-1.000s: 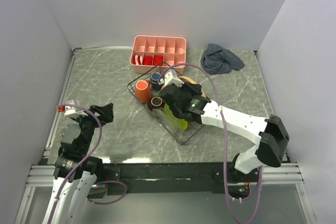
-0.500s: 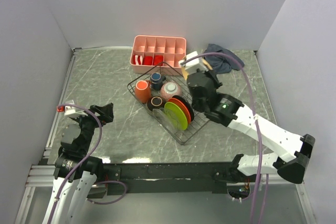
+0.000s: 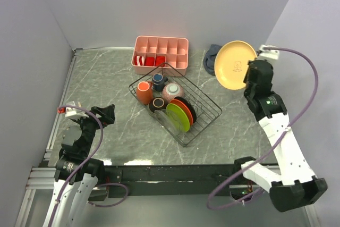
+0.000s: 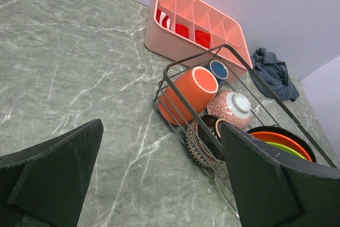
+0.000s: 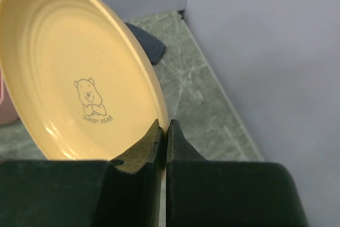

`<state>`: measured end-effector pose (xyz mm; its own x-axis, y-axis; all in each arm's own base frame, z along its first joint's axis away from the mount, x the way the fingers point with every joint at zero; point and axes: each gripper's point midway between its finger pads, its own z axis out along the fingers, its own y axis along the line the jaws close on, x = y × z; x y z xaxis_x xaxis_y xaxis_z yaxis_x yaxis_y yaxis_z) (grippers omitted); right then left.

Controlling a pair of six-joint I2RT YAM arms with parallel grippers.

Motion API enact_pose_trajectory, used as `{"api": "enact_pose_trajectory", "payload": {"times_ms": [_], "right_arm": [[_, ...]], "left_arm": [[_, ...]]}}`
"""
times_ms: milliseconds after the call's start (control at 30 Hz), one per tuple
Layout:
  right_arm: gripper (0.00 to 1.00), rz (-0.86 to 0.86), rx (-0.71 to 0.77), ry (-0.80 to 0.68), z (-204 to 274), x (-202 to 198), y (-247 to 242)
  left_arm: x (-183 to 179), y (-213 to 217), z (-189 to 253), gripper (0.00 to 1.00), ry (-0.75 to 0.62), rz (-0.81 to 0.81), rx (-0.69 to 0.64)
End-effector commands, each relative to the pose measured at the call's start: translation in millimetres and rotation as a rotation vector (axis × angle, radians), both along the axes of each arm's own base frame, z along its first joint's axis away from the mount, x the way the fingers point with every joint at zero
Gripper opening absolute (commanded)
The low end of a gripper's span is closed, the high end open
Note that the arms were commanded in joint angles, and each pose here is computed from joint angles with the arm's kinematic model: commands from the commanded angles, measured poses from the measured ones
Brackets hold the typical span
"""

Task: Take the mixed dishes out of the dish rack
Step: Pick up the plate from the dish rack, then place the plate at the center of the board.

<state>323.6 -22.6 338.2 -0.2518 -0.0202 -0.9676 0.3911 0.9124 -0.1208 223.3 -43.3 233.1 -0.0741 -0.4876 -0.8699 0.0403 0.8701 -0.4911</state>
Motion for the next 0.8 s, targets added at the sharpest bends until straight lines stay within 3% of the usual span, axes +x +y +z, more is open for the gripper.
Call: {"api": "enact_pose_trajectory", "payload": {"times_ms": [0, 267, 500, 767], "right_arm": [[0.00, -0.007, 0.322, -0.096, -20, 10, -17], [0.00, -0.200, 0.746, -0.152, -100, 15, -82], [0.00, -0.318, 0.909, -0.187, -160, 26, -120], [0.00, -0.348, 1.056, -0.096, -227, 44, -121]], "left_arm": [[0, -1, 16, 0.99, -0.043, -0.003, -0.011], [0, -4, 16, 0.99, -0.043, -0.020, -0.010], [1, -5, 14, 1.00, -0.032, -0.028, -0.005], [3, -7, 11, 0.99, -0.014, -0.039, -0.001]]}}
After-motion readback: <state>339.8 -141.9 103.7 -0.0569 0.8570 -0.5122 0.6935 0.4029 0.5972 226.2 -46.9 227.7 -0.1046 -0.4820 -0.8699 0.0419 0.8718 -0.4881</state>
